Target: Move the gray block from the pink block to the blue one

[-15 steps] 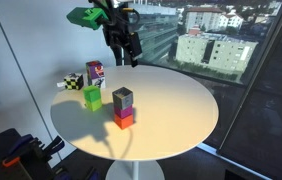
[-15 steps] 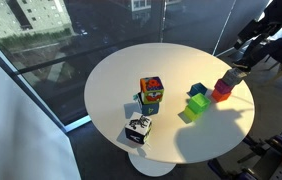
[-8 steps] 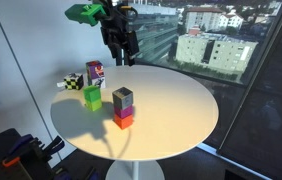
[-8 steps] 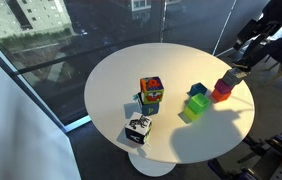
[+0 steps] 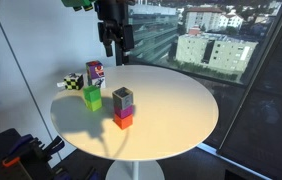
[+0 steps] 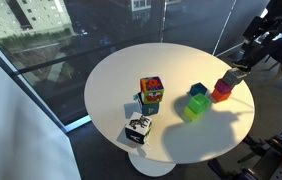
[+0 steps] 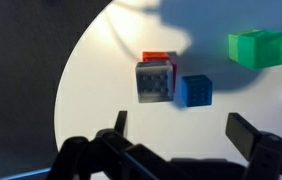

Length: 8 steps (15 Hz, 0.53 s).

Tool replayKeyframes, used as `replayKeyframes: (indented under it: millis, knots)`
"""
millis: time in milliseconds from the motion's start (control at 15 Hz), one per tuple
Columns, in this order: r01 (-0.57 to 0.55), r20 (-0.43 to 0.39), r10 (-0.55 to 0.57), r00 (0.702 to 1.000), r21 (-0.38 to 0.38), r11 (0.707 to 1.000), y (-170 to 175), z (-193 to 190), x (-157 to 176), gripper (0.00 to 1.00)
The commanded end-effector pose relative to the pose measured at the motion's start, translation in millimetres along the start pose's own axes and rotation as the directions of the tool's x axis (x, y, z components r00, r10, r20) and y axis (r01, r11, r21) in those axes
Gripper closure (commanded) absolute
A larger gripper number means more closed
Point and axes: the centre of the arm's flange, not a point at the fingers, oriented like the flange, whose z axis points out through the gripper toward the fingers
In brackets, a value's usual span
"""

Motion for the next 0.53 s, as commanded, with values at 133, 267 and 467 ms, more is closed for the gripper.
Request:
replayKeyframes:
  millis: [133, 267, 467]
  knots:
    - [-0.022, 0.084, 0.027, 0.996, -0.054, 0.998, 5, 12, 15, 0.0]
    - [-0.016, 0.099, 0.022, 0.995, -0.056, 0.998, 6, 23, 17, 0.0]
    - [-0.002, 0.115, 0.008, 0.993, -0.054, 0.999, 5, 40, 18, 0.0]
